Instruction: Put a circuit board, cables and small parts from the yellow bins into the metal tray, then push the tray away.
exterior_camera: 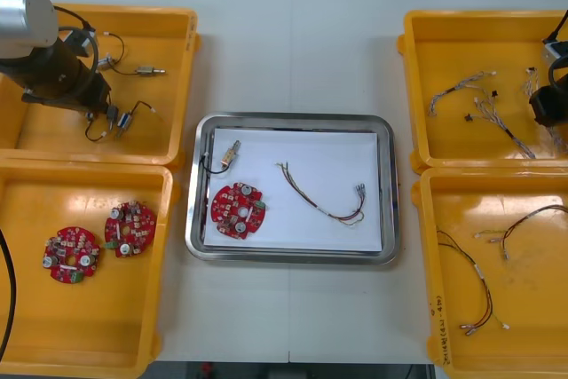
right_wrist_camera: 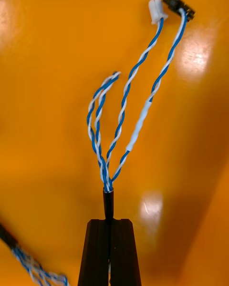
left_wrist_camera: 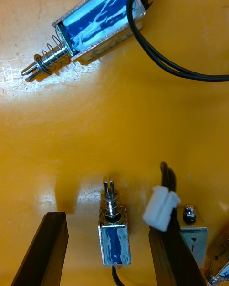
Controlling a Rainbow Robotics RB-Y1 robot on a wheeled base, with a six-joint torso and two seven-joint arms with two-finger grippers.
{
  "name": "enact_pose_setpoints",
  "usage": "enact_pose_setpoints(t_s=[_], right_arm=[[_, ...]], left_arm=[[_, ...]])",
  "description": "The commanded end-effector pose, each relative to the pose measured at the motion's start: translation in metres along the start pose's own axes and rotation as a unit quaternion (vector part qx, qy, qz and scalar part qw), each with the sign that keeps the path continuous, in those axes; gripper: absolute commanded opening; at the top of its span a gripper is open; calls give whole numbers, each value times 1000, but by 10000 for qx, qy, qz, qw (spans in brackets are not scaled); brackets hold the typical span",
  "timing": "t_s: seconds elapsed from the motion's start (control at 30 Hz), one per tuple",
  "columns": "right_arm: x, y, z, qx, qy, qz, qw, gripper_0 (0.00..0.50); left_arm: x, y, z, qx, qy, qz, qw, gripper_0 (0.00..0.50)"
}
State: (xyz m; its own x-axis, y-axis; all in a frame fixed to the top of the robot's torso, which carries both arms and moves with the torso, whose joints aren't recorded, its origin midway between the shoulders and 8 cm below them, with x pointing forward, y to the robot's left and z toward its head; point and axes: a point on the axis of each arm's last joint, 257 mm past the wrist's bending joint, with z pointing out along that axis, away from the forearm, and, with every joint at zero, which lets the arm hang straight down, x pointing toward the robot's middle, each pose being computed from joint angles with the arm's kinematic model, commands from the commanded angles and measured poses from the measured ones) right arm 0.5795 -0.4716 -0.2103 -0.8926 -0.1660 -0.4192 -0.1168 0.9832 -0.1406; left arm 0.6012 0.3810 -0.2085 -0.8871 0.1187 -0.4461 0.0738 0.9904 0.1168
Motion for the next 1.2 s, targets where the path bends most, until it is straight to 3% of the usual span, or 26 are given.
enact_pose_setpoints(t_s=[0.03,0.53,0.57,0.6,0.63,0.67,0.9,1.2], right_arm=[[-3,-16,-32,144,16,156,9998,0],[2,11,-137,147,543,-450,9974,0],[-2,11,-141,190,472,-488,9975,0],[-8,12,-147,250,351,-541,9976,0],[-11,11,-150,278,306,-556,9976,0],[-16,12,-156,348,190,-626,9973,0],[-46,18,-192,670,-428,-994,9919,0],[-68,65,-209,463,-841,-1732,9802,0]], left_arm=[[3,-1,6,-77,3,235,9997,500],[17,9,18,-124,6,173,9998,500],[17,10,18,-131,5,162,9998,500],[17,9,18,-124,6,165,9998,177],[17,9,18,-124,6,165,9998,62],[17,10,18,-130,13,155,9998,0],[15,14,13,-65,-36,69,9999,0],[7,16,-26,4,8,98,10000,0]])
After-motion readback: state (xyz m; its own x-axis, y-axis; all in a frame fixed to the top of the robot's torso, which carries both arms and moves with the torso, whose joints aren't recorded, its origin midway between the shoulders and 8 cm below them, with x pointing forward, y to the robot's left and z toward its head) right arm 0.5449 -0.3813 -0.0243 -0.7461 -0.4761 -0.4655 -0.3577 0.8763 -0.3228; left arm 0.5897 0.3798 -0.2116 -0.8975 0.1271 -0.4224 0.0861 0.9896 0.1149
